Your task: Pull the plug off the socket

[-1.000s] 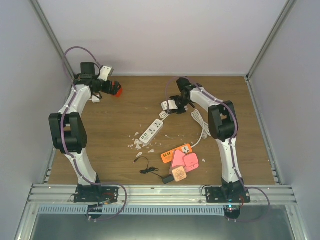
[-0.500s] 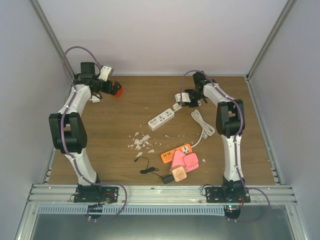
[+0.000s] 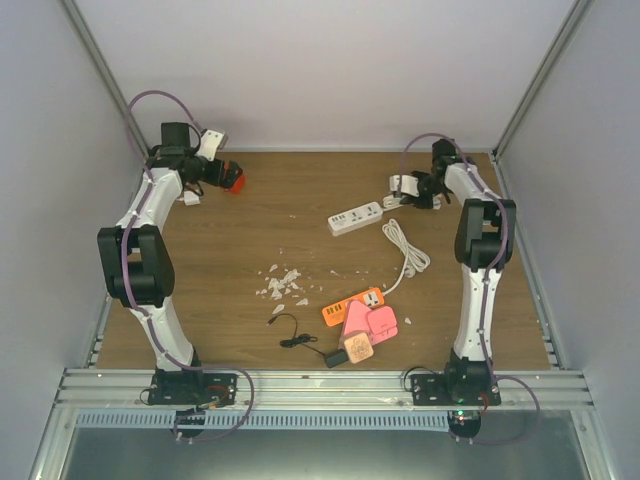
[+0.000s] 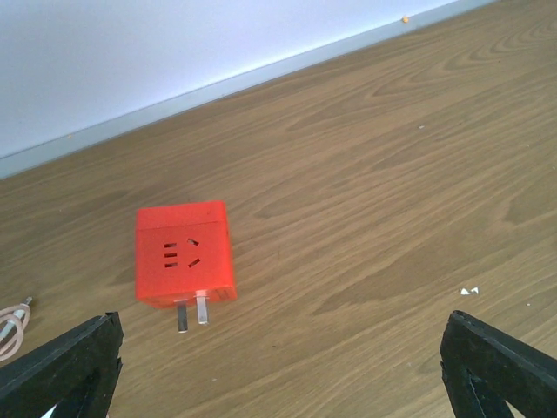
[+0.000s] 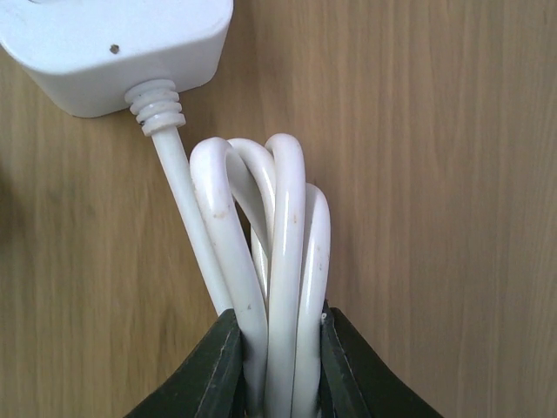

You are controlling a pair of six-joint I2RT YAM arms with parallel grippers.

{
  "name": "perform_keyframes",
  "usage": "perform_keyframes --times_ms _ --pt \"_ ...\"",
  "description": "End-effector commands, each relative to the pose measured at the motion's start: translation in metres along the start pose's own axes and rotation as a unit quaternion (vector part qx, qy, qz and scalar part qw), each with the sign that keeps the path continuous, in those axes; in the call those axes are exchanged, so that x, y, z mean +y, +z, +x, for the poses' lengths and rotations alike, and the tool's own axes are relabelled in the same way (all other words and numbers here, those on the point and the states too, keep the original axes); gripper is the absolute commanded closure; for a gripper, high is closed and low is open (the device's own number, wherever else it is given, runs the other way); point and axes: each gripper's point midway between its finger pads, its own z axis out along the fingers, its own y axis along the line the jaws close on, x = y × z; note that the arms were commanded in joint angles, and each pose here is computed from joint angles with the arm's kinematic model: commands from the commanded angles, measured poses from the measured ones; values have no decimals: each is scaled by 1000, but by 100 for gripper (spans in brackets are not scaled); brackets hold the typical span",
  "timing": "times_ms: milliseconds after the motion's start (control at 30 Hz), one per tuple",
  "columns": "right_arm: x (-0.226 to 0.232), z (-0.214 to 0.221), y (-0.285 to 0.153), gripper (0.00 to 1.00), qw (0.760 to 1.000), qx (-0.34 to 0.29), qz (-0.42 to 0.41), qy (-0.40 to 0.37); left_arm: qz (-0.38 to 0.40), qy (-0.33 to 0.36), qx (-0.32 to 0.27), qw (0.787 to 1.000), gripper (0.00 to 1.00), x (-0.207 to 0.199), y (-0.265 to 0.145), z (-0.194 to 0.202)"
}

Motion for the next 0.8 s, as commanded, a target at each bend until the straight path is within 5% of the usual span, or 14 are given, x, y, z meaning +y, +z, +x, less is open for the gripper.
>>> perform_keyframes --times_ms 0,200,567,767 --pt "24 76 -1 84 995 71 -22 62 -12 14 -44 999 1 1 -11 -29" --pt "31 124 -21 84 990 96 -6 102 -41 19 -69 997 1 7 -17 -32" --pt "29 191 -55 83 980 129 44 146 57 53 -35 996 1 -31 -11 -19" --pt "18 206 -74 64 974 131 81 167 127 136 -21 982 1 -91 -12 7"
